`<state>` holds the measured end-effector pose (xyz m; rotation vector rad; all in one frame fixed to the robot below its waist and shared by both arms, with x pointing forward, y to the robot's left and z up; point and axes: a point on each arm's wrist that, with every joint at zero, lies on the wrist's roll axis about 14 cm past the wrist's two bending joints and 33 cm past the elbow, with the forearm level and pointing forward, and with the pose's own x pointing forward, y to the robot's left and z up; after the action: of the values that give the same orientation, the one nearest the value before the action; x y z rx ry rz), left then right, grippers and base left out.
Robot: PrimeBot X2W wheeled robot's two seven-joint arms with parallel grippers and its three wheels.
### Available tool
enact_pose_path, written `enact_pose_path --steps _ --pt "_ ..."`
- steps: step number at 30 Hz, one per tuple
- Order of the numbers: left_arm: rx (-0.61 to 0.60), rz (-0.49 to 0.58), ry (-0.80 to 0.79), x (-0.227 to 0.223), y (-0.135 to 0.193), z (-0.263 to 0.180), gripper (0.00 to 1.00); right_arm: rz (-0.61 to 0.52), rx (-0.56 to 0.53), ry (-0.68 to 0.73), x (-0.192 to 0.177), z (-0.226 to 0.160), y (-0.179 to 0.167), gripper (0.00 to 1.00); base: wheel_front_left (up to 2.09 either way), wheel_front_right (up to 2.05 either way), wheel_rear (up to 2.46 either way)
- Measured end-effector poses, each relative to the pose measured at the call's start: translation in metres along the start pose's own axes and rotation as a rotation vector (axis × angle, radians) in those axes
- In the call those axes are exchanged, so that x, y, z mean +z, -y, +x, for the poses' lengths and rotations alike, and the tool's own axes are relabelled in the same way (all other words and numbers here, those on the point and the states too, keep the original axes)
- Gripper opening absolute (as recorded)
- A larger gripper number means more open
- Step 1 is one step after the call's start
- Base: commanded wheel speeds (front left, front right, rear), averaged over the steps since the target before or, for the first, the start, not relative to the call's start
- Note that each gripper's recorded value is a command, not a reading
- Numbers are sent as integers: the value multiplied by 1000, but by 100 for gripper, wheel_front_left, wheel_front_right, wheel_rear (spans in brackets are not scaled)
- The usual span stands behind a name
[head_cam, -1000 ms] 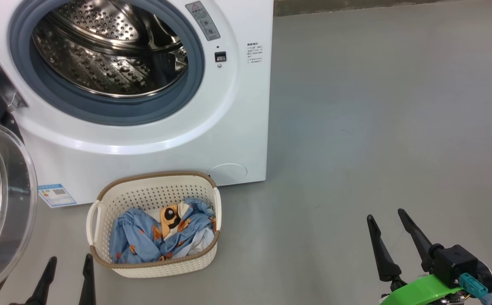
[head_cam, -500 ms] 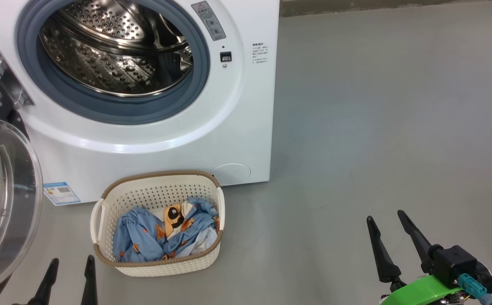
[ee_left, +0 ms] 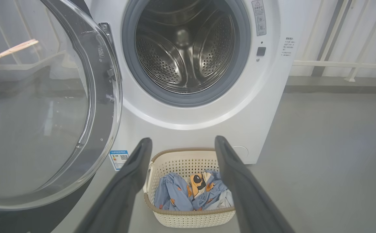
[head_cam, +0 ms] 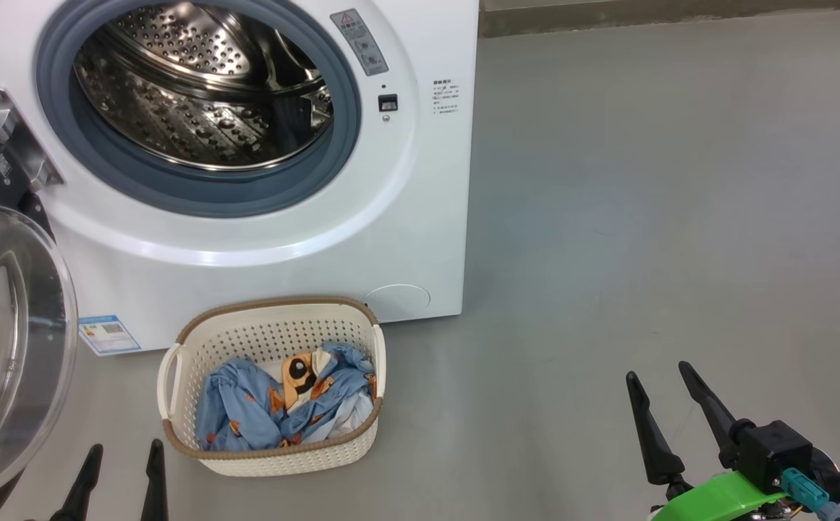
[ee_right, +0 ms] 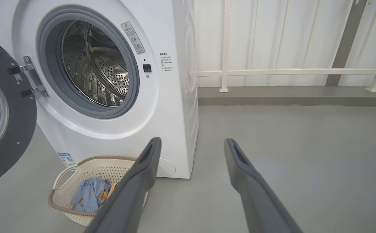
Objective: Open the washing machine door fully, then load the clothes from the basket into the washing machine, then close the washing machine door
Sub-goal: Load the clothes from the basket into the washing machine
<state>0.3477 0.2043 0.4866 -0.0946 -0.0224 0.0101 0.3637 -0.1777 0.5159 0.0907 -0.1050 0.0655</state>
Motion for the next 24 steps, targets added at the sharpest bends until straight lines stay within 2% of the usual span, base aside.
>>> enact_pose_path --steps 14,24 --pt "7 2 -7 -2 -2 -2 100 0 5 -6 -2 0 -2 100 4 -3 0" --pt "16 4 -18 -5 -6 -2 100 1 6 -16 -5 -1 -2 100 114 -95 -19"
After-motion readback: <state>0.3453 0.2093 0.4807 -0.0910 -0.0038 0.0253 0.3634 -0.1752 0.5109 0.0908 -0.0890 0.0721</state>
